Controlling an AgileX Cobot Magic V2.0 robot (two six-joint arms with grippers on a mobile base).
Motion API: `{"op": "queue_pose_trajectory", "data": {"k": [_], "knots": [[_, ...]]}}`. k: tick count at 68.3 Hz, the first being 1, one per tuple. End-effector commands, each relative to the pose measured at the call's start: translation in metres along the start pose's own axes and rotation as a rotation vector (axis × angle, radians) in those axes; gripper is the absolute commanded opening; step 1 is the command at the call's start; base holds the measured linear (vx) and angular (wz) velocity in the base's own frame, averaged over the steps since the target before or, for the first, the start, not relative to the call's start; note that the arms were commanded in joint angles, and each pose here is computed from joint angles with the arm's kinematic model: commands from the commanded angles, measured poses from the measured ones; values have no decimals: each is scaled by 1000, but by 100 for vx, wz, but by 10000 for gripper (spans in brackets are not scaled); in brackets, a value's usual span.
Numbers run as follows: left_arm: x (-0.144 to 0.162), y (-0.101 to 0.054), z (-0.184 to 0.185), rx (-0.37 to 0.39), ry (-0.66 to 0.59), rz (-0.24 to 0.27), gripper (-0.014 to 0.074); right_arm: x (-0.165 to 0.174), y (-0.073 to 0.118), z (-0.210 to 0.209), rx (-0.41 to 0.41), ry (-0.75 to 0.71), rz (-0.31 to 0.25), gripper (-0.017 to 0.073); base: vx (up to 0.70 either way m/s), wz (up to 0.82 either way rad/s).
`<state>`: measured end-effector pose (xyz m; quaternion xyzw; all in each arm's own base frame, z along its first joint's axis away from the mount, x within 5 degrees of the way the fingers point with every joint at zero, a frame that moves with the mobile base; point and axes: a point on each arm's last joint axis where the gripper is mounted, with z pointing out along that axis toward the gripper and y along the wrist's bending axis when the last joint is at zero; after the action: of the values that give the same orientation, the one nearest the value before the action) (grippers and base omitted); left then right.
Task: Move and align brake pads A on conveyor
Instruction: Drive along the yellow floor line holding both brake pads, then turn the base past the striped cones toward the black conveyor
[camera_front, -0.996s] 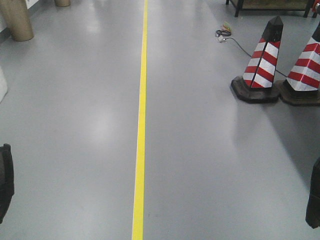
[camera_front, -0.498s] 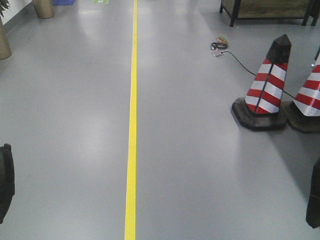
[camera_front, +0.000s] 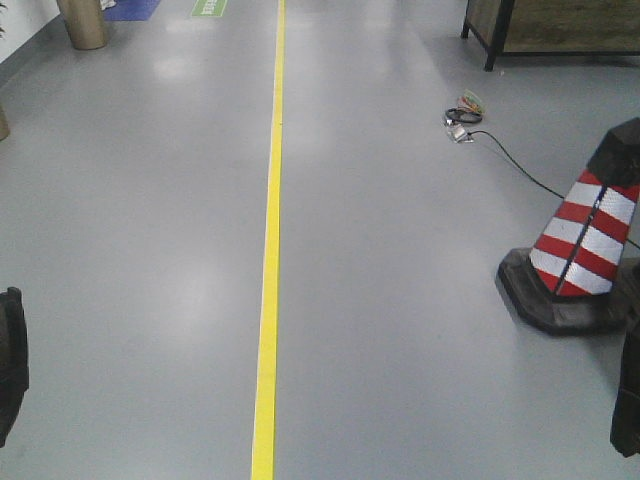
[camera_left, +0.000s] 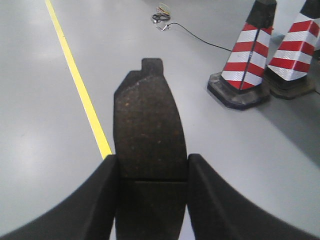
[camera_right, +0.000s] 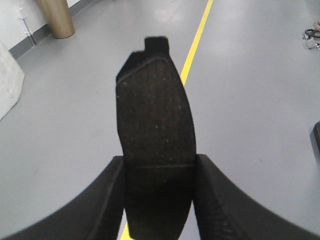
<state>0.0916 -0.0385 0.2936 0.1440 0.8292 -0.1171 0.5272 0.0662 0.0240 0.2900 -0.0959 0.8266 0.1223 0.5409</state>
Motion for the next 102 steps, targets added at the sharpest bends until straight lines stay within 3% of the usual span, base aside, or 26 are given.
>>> {"op": "queue_pose_trajectory", "data": {"k": [1,66,102], "knots": [[-17,-2,-4,18,-118,0,-6,-17,1,-4,-1,-117,-11,-4,67,-3],[-17,-2,-3,18,-116,0,-6,-17,1,-4,-1,-117,-11,-4,56,-4],[-16,-2,-3,17,-111,0,-6,-17,1,-4,-1,-117,-11,-4,31,-72]]}}
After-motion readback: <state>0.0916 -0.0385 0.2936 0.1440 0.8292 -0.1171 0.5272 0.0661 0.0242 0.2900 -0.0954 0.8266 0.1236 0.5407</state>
